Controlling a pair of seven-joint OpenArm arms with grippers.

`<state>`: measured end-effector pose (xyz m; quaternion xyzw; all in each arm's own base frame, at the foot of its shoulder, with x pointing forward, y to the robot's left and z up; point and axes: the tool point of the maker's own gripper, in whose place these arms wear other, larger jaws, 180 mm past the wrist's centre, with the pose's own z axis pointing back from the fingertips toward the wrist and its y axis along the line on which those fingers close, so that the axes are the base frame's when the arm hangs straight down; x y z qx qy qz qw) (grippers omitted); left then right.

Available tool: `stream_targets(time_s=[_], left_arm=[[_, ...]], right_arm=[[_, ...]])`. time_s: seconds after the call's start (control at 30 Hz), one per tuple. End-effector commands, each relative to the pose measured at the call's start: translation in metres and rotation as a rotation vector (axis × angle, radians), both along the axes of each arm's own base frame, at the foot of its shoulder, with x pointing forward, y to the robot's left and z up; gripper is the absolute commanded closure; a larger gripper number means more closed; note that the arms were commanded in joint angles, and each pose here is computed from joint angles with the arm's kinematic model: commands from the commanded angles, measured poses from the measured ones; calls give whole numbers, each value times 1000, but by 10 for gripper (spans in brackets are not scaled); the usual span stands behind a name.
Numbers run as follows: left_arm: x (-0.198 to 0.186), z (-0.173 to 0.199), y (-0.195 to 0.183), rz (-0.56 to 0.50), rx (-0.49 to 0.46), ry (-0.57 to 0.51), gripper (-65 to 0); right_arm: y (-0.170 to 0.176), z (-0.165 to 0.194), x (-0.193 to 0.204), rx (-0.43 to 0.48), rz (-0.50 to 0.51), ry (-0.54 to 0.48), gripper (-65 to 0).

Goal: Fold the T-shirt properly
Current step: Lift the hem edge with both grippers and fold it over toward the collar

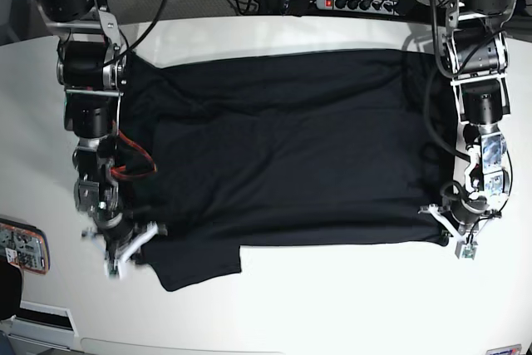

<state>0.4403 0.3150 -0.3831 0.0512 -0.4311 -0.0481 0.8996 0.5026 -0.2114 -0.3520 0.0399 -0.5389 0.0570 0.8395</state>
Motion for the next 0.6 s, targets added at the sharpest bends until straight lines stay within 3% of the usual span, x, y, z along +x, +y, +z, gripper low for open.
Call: stream_targets(time_s=[0.0,0.2,0.33,0.57], left_arm=[[15,34,-1,-14,22,-113,0],[-9,54,-32,-101,72,-196,0],[-13,53,-46,-117,57,-207,0],[-30,41,-33,-77,48,-188,0]], right_arm=[[-8,11,0,-6,-15,-47,0],[-5,18,-9,-20,-1,-82,0],[-23,24,-12,4,-59,-105,0],[-34,14,-34,2,-87,-104,0]])
